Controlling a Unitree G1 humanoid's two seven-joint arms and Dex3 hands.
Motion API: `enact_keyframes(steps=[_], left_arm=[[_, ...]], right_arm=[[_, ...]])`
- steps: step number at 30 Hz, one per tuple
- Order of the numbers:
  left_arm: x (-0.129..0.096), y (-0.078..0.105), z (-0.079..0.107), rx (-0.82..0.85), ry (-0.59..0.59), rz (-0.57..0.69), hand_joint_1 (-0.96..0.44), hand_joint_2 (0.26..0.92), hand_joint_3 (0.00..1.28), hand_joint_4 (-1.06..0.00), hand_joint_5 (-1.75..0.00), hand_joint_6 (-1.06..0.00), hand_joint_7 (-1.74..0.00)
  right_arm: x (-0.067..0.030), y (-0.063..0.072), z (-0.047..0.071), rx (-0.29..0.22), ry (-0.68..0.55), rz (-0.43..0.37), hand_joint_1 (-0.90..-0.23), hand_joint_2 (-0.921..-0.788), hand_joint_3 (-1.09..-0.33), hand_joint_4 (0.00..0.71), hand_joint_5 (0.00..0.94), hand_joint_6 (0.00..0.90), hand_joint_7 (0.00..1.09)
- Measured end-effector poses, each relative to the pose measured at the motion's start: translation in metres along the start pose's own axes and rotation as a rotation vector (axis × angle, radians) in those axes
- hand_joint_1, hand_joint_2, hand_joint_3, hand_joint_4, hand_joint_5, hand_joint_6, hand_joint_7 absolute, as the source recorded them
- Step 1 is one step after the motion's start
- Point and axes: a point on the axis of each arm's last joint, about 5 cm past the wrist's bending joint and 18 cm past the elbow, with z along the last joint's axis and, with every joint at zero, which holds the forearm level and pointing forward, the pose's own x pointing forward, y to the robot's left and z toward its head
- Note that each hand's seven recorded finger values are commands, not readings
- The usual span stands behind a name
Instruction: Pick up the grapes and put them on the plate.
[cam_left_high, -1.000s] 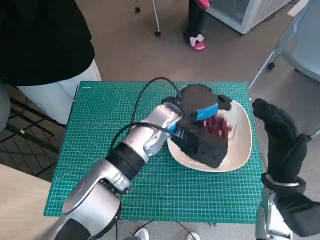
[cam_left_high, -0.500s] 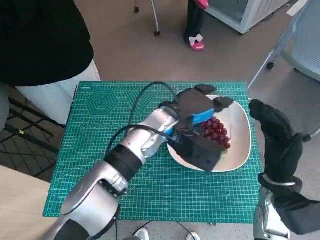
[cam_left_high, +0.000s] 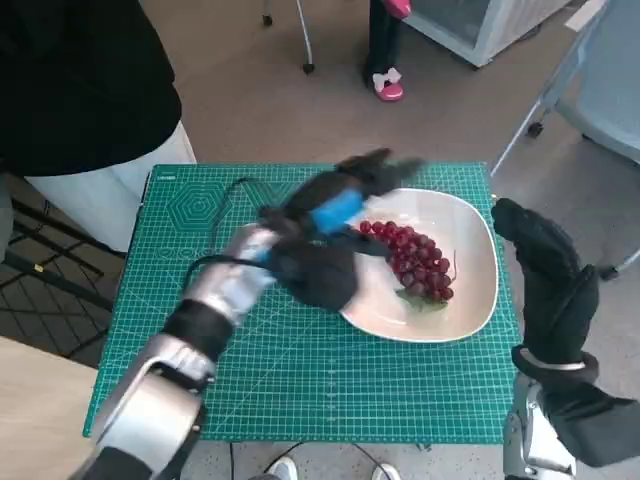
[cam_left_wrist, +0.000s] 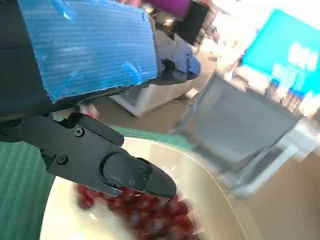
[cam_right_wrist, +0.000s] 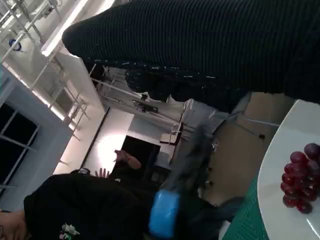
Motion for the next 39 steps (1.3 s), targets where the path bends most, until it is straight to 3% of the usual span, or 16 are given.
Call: enact_keyframes(steps=[11,18,26,39], left_arm=[[-0.035,0.015,-0.034,-0.553,-0.066,0.108,-0.6,0.921,0.09,-0.11,0.0,-0.21,0.0],[-0.07,0.004,-0.06,-0.845,-0.179,0.273,-0.59,0.921,0.16,-0.13,-0.01,-0.21,-0.01],[-0.093,-0.016,-0.073,-0.956,-0.204,0.336,-0.52,0.921,0.15,-0.17,-0.02,-0.27,-0.03],[-0.101,-0.019,-0.066,-0.944,-0.271,0.325,-0.5,0.921,0.15,-0.21,-0.02,-0.29,-0.03]], right_arm=[[0.0018,0.003,0.0,0.006,-0.005,0.011,-0.614,-0.921,-0.839,0.451,0.003,0.167,0.21],[0.0013,0.006,-0.002,0.016,0.006,0.032,-0.615,-0.921,-0.838,0.452,0.003,0.168,0.21],[0.0027,0.008,-0.004,0.028,0.012,0.06,-0.616,-0.921,-0.836,0.454,0.004,0.172,0.21],[0.0054,0.008,-0.004,0.054,0.002,0.09,-0.613,-0.921,-0.841,0.454,0.003,0.174,0.2]])
